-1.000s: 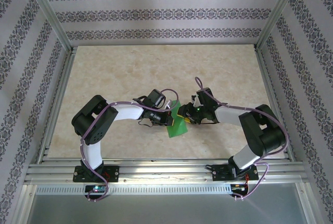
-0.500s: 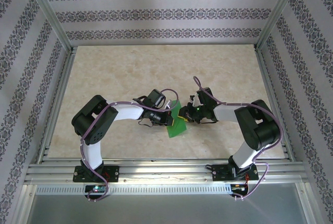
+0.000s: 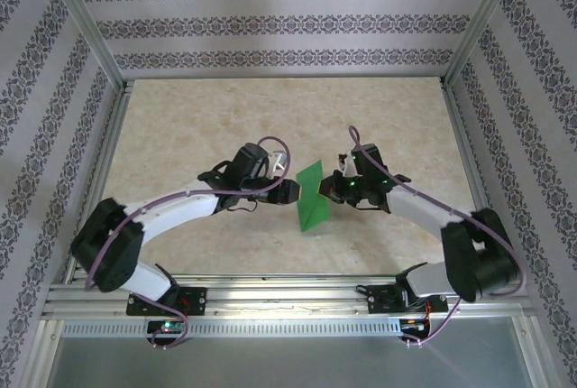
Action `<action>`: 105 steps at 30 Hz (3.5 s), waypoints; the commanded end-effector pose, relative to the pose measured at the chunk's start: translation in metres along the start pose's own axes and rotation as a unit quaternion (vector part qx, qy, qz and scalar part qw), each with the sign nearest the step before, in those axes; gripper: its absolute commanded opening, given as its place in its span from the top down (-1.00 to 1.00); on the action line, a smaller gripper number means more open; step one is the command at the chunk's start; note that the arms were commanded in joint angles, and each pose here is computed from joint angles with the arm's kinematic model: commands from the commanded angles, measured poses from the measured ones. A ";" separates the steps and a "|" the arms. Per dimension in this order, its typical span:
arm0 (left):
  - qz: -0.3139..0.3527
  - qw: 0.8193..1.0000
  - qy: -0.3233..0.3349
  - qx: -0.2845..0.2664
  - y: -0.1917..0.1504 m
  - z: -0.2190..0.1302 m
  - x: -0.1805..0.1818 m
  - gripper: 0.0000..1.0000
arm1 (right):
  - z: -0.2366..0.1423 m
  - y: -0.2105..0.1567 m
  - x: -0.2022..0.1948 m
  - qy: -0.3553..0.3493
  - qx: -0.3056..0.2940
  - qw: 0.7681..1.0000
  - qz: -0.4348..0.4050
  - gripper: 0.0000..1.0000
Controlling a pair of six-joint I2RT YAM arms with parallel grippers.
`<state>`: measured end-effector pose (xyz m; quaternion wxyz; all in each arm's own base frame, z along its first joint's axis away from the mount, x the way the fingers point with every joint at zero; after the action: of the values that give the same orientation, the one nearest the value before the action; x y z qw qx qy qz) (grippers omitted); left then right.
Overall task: Fold a paper plane with a square sheet of paper (pick it up from the middle)
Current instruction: Turn over the paper at the center of the table, then fold the triangle a second time at the center of the table.
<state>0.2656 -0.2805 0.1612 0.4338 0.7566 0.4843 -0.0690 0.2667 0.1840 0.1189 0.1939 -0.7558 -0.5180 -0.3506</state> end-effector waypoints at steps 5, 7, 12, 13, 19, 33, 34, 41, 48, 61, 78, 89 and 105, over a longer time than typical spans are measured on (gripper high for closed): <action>0.027 0.983 0.179 -0.019 -0.009 -0.045 0.050 -0.61 | -0.088 0.014 -0.006 -0.289 -0.146 0.931 -0.166 1.00; 0.025 0.978 0.204 -0.026 -0.011 -0.055 0.059 -0.86 | -0.105 0.021 -0.005 -0.356 -0.167 0.898 -0.196 1.00; -0.003 0.967 0.246 -0.059 -0.015 -0.080 0.072 -0.99 | -0.118 0.035 -0.003 -0.490 -0.184 0.815 -0.250 1.00; -0.004 0.966 0.251 -0.065 -0.015 -0.086 0.074 -0.99 | -0.117 0.037 -0.001 -0.510 -0.189 0.798 -0.259 1.00; -0.064 0.953 0.272 -0.113 -0.026 -0.113 0.090 -0.99 | -0.061 0.032 0.011 -0.530 -0.163 0.776 -0.300 1.00; -0.078 0.939 0.280 -0.186 -0.031 -0.154 0.090 -0.66 | 0.101 -0.042 0.041 -0.404 0.015 0.869 -0.287 0.64; -0.077 0.942 0.272 -0.184 -0.030 -0.152 0.088 -0.60 | 0.105 -0.045 0.047 -0.372 0.026 0.886 -0.276 0.56; -0.075 0.967 0.198 -0.141 -0.022 -0.121 0.074 -0.33 | 0.079 -0.042 0.081 -0.095 0.054 0.981 -0.161 0.05; -0.101 0.992 0.055 -0.047 -0.014 -0.056 0.053 0.08 | 0.043 -0.010 0.017 0.022 0.053 0.998 -0.024 0.63; -0.191 0.981 -0.013 0.027 -0.016 0.017 0.061 0.30 | 0.054 -0.005 -0.043 0.016 0.088 0.994 0.054 0.93; -0.229 0.970 -0.021 0.079 -0.030 0.064 0.063 0.19 | 0.065 -0.028 -0.108 -0.047 0.062 0.985 0.155 0.94; -0.247 0.964 -0.013 0.094 -0.037 0.077 0.065 0.25 | 0.066 -0.031 -0.113 -0.058 0.060 0.984 0.159 0.96; -0.252 0.960 0.013 0.122 -0.047 0.083 0.067 0.27 | 0.066 -0.031 -0.113 -0.059 0.061 0.984 0.157 0.96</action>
<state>0.2924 -0.2832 0.0508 0.3174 0.6558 0.6479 -0.2222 0.2643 0.1853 0.0332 0.2915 -0.7786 -0.4451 -0.3328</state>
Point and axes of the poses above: each hand's point on the last joint's axis, 136 mm out from that joint toward the fingers, its own z axis out along the fingers, its own x axis along the line the jaws close on, y = z × x, the point moved 3 cm from there along -z, back along the fingers, and after that the axes turned 10 degrees about z, right-handed, at the moved point
